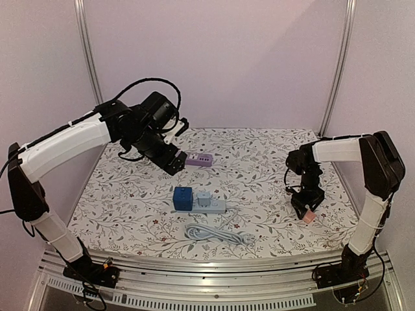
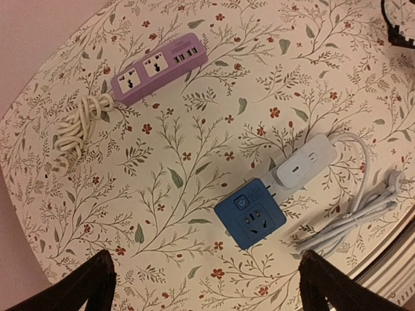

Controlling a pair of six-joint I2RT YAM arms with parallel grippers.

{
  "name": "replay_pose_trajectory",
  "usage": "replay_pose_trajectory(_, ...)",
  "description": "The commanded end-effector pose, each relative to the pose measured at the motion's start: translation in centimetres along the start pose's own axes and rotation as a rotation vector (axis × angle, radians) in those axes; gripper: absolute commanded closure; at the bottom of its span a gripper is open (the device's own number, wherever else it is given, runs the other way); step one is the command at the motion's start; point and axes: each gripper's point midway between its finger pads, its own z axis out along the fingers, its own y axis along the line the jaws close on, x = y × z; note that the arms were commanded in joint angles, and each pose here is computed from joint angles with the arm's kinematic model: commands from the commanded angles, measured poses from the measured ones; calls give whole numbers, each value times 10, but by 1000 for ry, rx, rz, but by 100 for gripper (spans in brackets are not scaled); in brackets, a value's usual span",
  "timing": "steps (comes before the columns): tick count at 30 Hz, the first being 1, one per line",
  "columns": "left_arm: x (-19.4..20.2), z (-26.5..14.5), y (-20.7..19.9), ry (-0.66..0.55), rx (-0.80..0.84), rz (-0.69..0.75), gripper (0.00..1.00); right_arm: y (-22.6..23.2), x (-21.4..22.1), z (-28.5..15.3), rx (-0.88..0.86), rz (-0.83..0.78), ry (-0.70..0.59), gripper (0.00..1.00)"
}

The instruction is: Insert the plug

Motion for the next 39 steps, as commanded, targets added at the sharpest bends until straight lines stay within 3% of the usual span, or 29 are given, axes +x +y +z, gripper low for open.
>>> replay_pose_trajectory(1,0,2,-3,6,-5,20,1,1,1,8,-10,6,23,43)
replay_pose_trajectory(8,5,1,-1,2,-15,2,1,0,1,10,-7,8,31,64)
replay_pose_trajectory(11,8,0,0,1,-16,-7,1,0,1,9,-5,9,26,82)
replay_pose_trajectory(14,8,-3,1,-7,-20,-17,1,0,0,5,-6,13,7,89)
replay_pose_trajectory(23,1,-10,1,-41,-8,-66,1,25,-15,-31,-179,131,-129,98)
replay_pose_trajectory(27,-8,-12,2,-65,-17,-98,2,39,-29,-62,-296,216,-263,99)
replay_pose_trajectory(39,-33,-23,-11,-170,29,-173,4,51,-70,-150,-642,743,-507,100)
